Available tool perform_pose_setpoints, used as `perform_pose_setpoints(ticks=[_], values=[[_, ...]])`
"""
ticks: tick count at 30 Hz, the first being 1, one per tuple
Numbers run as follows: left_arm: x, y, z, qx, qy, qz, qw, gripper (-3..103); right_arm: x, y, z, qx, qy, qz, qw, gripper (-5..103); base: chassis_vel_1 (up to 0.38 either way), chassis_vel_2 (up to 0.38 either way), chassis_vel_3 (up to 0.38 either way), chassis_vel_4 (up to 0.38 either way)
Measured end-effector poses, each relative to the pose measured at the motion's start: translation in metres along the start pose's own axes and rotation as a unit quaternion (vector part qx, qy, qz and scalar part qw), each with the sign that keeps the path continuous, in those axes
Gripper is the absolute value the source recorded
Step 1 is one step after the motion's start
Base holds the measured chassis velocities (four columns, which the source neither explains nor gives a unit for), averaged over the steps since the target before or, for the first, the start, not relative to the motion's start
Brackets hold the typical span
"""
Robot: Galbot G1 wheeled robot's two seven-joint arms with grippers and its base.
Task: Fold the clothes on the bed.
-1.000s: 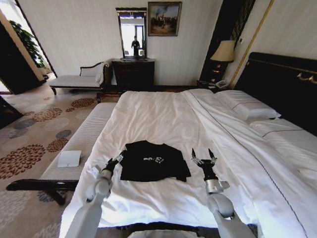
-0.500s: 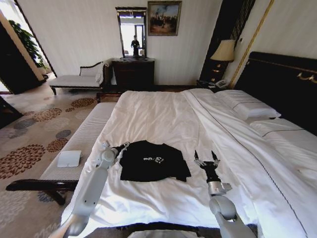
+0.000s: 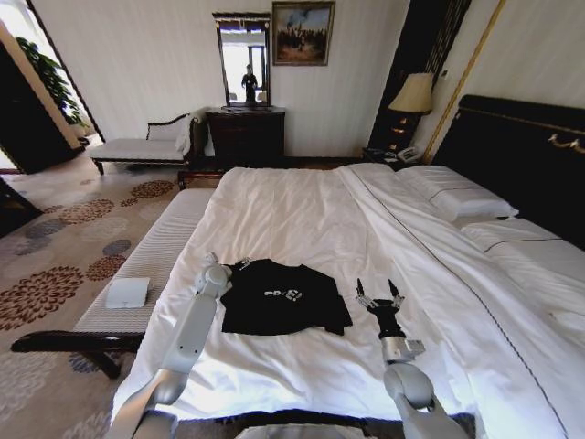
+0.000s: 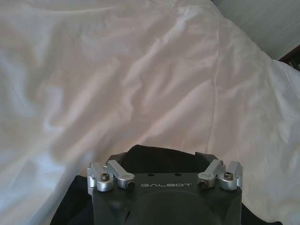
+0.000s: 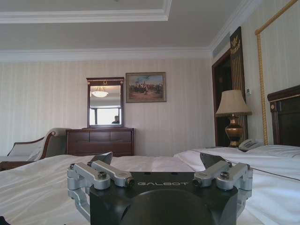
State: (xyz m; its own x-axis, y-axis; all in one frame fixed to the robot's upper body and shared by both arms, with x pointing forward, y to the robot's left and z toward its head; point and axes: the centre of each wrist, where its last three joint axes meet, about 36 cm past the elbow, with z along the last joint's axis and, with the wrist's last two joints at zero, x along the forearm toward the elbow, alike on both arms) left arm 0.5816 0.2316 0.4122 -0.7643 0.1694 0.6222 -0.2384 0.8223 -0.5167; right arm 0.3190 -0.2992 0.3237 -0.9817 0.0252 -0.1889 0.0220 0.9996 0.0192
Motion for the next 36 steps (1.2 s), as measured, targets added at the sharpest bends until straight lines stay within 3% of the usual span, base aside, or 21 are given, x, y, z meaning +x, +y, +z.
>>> perform_pose_setpoints(ticks=[1, 3, 6, 10, 11, 13, 16, 17, 20, 22, 25, 26, 28, 29, 31, 33, 36], values=[[0.000, 0.000, 0.000, -0.001, 0.000, 0.000, 1.0000, 79, 0.000, 0.000, 0.000, 0.000, 0.000, 0.000, 1.000, 100, 0.000, 0.000, 0.000, 0.000], [-0.001, 0.000, 0.000, -0.001, 0.001, 0.000, 1.0000, 79, 0.000, 0.000, 0.000, 0.000, 0.000, 0.000, 1.000, 100, 0.000, 0.000, 0.000, 0.000], [-0.003, 0.000, 0.001, -0.001, 0.003, -0.001, 1.0000, 62, 0.000, 0.000, 0.002, 0.000, 0.000, 0.001, 1.000, 100, 0.000, 0.000, 0.000, 0.000], [-0.003, 0.001, 0.002, -0.001, 0.004, -0.001, 1.0000, 52, -0.001, -0.001, 0.002, -0.001, -0.001, 0.001, 1.000, 100, 0.000, 0.000, 0.000, 0.000], [-0.002, 0.001, 0.002, 0.000, 0.003, -0.001, 1.0000, 41, -0.001, -0.001, 0.002, -0.001, -0.002, 0.001, 1.000, 100, 0.000, 0.000, 0.000, 0.000], [-0.002, 0.002, 0.002, 0.000, 0.002, -0.002, 1.0000, 41, -0.002, -0.002, 0.002, -0.001, -0.002, 0.002, 1.000, 100, 0.000, 0.000, 0.000, 0.000], [0.002, 0.005, 0.001, -0.002, -0.001, -0.003, 1.0000, 24, -0.006, -0.004, 0.005, -0.007, 0.000, 0.002, 1.000, 100, 0.000, 0.000, 0.000, 0.000], [0.002, 0.005, 0.001, -0.002, -0.001, -0.003, 1.0000, 24, -0.006, -0.004, 0.005, -0.007, 0.000, 0.002, 1.000, 100, 0.000, 0.000, 0.000, 0.000], [0.007, 0.011, 0.001, -0.004, -0.005, 0.000, 1.0000, 8, -0.012, -0.006, 0.010, -0.035, 0.014, 0.005, 0.999, 100, 0.000, 0.000, 0.000, 0.000], [0.009, 0.013, 0.002, -0.005, -0.008, 0.002, 1.0000, 8, -0.014, -0.007, 0.010, -0.043, 0.021, 0.004, 0.999, 100, 0.000, 0.000, 0.000, 0.000], [0.017, 0.029, 0.004, -0.016, -0.031, 0.001, 0.9994, 1, -0.029, -0.011, 0.003, -0.110, 0.077, -0.011, 0.991, 100, 0.000, 0.000, 0.000, 0.000], [0.017, 0.029, 0.004, -0.016, -0.031, 0.001, 0.9994, 1, -0.029, -0.011, 0.003, -0.110, 0.077, -0.011, 0.991, 100, 0.000, 0.000, 0.000, 0.000], [0.024, 0.040, 0.006, -0.018, -0.041, 0.000, 0.9990, 1, -0.043, -0.009, -0.014, -0.183, 0.130, -0.015, 0.974, 100, 0.000, 0.000, 0.000, 0.000], [0.029, 0.048, 0.008, -0.019, -0.048, 0.000, 0.9987, 1, -0.053, -0.005, -0.025, -0.224, 0.173, -0.021, 0.959, 100, 0.000, 0.000, 0.000, 0.000], [0.037, 0.058, 0.013, -0.018, -0.059, 0.006, 0.9981, 1, -0.070, 0.003, -0.037, -0.265, 0.223, -0.036, 0.937, 100, 0.000, 0.000, 0.000, 0.000], [0.039, 0.060, 0.014, -0.018, -0.062, 0.007, 0.9979, 1, -0.077, 0.006, -0.040, -0.272, 0.234, -0.041, 0.933, 100, 0.000, 0.000, 0.000, 0.000], [0.052, 0.074, 0.022, -0.021, -0.078, 0.013, 0.9966, 1, -0.115, 0.020, -0.044, -0.286, 0.285, -0.062, 0.913, 100, 0.000, 0.000, 0.000, 0.000]])
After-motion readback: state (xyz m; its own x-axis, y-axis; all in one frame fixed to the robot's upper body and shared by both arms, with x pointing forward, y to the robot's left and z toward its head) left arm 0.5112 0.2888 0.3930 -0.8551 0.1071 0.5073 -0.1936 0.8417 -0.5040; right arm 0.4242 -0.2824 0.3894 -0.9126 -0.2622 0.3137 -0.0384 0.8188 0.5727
